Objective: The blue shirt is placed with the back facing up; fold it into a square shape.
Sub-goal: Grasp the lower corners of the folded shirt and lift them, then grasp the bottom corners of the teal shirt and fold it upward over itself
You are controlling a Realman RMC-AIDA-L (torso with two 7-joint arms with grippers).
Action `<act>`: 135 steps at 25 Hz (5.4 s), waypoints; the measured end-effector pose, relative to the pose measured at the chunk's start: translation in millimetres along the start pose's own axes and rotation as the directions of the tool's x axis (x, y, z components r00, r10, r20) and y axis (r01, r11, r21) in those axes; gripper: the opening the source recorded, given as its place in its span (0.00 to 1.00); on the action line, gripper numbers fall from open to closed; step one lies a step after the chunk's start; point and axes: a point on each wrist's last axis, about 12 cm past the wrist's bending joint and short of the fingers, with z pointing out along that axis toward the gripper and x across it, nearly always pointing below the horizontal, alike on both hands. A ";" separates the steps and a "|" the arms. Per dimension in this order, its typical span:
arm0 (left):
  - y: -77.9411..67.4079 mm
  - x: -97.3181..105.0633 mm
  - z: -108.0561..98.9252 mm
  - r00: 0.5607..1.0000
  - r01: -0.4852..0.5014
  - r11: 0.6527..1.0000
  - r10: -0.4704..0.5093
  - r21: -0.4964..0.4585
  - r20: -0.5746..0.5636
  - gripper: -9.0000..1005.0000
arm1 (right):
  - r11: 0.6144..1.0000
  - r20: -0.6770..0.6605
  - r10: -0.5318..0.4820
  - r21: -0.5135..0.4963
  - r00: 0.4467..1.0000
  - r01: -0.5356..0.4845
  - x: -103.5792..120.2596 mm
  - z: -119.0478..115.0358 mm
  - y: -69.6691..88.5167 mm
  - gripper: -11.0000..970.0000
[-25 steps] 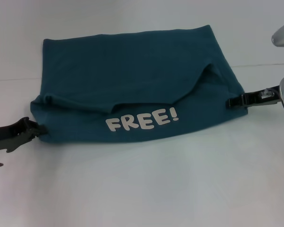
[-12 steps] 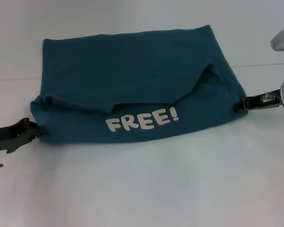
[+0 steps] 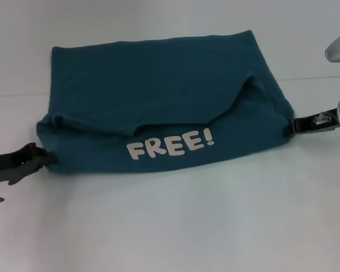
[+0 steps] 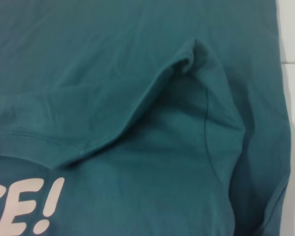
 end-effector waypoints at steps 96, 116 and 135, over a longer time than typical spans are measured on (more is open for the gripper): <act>-94.6 -90.7 31.7 0.953 -0.293 0.932 0.303 -0.215 0.013 0.04 | 0.904 0.368 0.428 -0.150 0.826 -0.401 -27.6 -13.9 -14.0 0.05; -88.4 -84.3 44.4 0.948 -0.298 0.920 0.317 -0.256 0.034 0.04 | 0.928 0.422 0.354 -0.049 0.835 -0.369 -39.4 5.5 0.2 0.07; -81.1 -76.7 47.5 0.954 -0.272 0.926 0.296 -0.262 0.054 0.04 | 0.949 0.434 0.288 -0.010 0.854 -0.315 -52.2 9.2 11.3 0.14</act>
